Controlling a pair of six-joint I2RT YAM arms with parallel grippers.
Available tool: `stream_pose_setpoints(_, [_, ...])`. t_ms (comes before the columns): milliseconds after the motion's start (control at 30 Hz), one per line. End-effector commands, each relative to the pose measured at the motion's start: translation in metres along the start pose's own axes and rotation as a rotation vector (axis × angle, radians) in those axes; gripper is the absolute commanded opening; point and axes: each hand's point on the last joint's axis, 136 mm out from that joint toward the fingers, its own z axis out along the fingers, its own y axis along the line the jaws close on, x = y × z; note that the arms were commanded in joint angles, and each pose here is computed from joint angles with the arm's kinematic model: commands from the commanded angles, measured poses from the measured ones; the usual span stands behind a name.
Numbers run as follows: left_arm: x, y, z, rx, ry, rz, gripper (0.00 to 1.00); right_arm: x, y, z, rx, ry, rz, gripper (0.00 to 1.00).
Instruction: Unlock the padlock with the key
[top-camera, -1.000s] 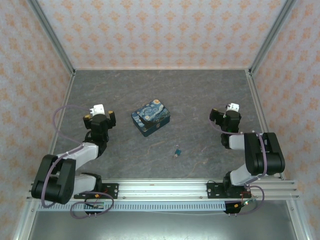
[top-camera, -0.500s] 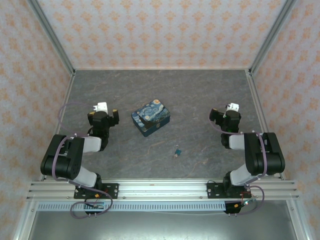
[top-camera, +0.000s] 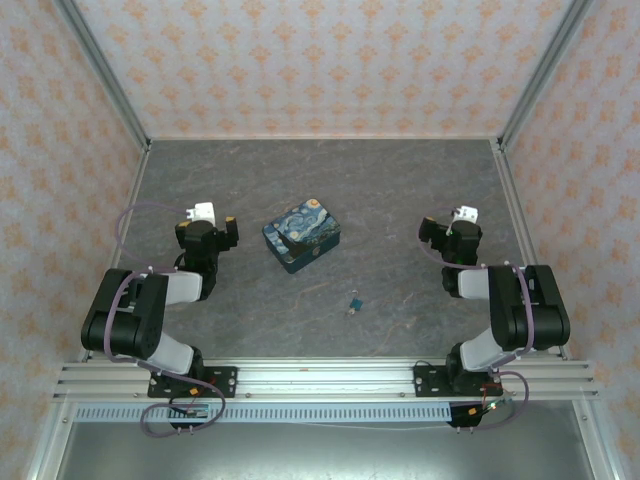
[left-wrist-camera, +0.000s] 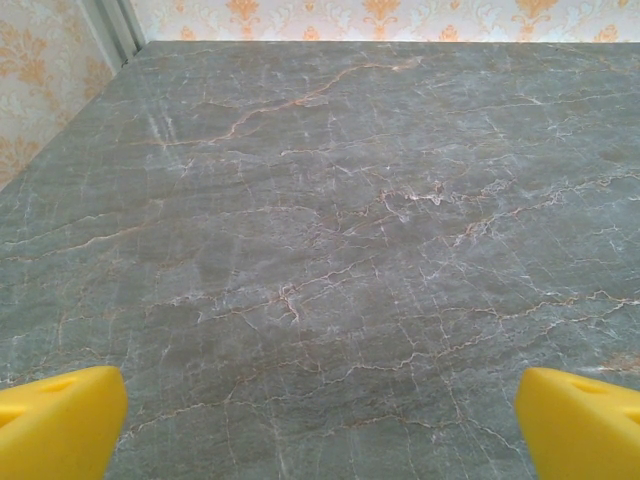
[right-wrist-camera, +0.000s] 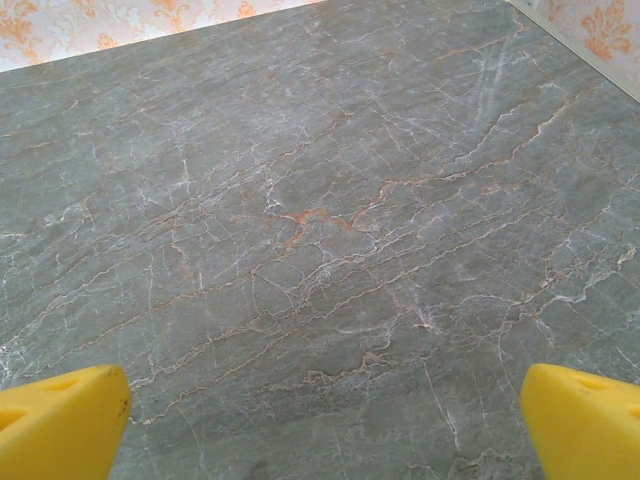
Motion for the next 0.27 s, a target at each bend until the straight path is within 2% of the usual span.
stream_pose_setpoints(0, [-0.0062,0.0011,0.0021,-0.004,-0.011,-0.007,1.00,-0.0118,0.0022,0.0016,-0.003,-0.034,-0.010,0.99])
stream_pose_setpoints(233, [-0.0063,0.0014,0.0021,-0.004,-0.011,-0.007,1.00,-0.0120,0.0022,0.0015,-0.002,-0.034,-0.011,0.99])
